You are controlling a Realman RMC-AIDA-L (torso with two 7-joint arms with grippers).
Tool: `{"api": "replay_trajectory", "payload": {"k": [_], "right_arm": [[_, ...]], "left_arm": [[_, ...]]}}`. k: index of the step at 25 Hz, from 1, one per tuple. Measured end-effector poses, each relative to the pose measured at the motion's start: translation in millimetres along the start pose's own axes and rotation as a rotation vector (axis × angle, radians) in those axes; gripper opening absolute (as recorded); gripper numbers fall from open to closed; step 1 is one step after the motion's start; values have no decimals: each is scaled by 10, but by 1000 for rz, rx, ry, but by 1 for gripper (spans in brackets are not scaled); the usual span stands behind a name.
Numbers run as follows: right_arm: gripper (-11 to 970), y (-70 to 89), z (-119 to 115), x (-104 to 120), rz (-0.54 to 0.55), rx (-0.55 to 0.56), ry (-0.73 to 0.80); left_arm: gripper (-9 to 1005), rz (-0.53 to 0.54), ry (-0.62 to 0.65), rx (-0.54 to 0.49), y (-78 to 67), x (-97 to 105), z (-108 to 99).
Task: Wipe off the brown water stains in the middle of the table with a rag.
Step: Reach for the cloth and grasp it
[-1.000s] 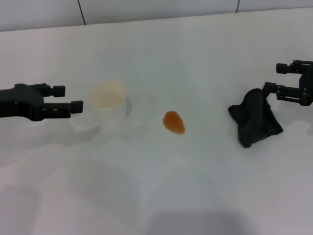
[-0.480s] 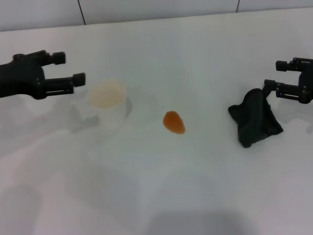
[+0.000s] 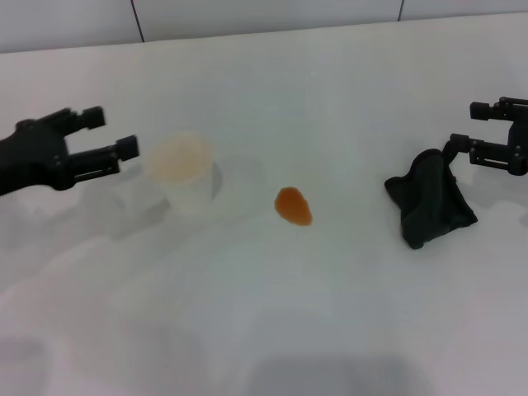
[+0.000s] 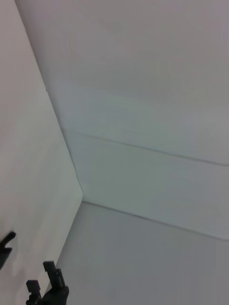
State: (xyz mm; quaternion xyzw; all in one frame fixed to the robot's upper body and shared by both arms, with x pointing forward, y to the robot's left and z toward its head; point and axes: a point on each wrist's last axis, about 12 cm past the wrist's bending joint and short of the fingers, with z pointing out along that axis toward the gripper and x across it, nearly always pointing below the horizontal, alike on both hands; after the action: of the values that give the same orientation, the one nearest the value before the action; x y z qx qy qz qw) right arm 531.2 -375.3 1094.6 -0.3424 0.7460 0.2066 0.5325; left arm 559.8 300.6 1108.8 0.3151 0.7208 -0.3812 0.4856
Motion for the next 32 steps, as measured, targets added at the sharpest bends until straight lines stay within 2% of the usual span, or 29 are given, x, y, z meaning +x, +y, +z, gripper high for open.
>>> {"api": "replay_trajectory", "payload": {"k": [4,11,14,24,32], "right_arm": [[614,-1,4,-5,-3,-1,-1],[614,-9,35,-32,-9,-9,-1],[614,-7,36,-30,-9,-10,1],[614,-1,34,-21,-7,-10,3],[615,24,19,-16,-1,-42,27]], "left_arm": [[870,-29,-18,-19,2,74,-61],[870,-90,22,-31,56,62,6],[870,-122,51,-33,92,-1,91],[871,-154,147,2,97,-72,203],[871,-157,139,-17,115,-59,177]]}}
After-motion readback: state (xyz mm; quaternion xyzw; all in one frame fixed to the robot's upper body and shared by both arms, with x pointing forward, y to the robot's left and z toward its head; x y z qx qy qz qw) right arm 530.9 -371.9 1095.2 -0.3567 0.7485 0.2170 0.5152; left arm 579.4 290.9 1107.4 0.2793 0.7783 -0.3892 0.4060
